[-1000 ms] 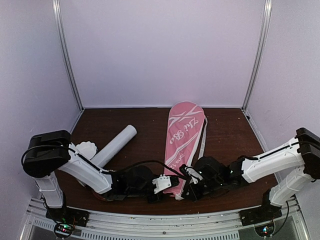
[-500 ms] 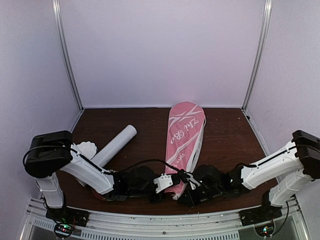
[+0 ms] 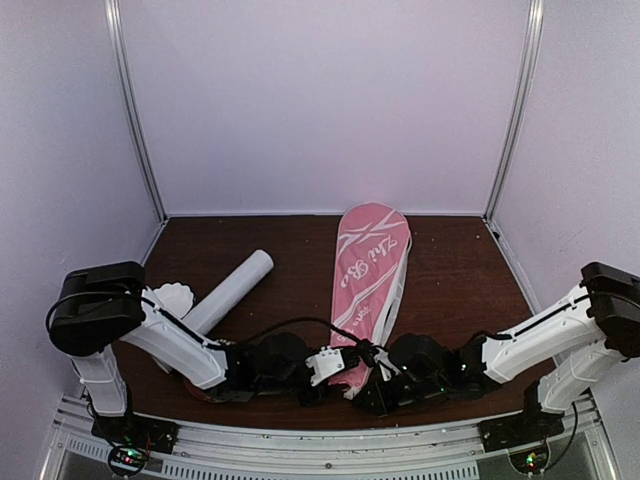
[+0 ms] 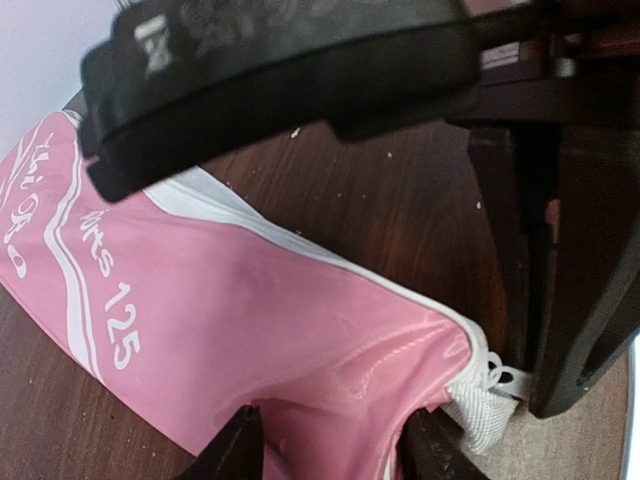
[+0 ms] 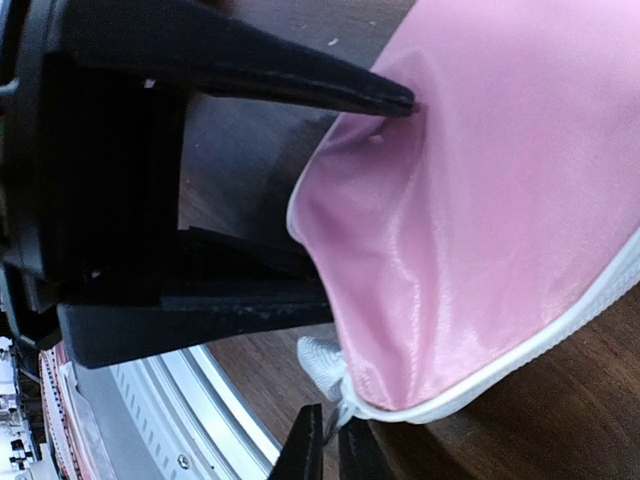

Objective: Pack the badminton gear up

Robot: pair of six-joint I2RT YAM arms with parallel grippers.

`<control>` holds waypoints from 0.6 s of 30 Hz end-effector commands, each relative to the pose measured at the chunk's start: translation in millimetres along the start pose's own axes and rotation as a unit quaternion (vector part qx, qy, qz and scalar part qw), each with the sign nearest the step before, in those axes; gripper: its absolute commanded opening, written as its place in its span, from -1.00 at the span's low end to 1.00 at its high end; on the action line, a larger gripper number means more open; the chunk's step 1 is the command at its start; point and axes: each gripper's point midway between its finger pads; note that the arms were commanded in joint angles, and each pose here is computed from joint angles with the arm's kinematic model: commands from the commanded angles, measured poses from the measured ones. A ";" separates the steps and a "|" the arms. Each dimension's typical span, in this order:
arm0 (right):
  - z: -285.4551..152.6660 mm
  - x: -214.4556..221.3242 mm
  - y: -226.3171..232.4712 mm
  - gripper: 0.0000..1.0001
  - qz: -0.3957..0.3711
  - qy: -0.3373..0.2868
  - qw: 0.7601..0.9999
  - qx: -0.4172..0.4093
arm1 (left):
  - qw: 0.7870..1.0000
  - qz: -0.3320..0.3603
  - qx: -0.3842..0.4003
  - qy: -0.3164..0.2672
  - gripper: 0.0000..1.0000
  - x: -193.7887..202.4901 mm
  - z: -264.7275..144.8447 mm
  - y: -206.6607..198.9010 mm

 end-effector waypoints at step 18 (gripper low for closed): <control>-45.9 -33.7 24.8 -0.07 -0.060 -0.044 0.997 -0.026 | 0.999 -0.040 0.002 -0.010 0.54 -33.8 -44.9 13.5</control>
Point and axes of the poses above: each gripper's point midway between its finger pads, its own z axis out along the fingers, its own y axis along the line the jaws close on, x = y × z, and after that the axes turned 12 degrees about -z, right-handed
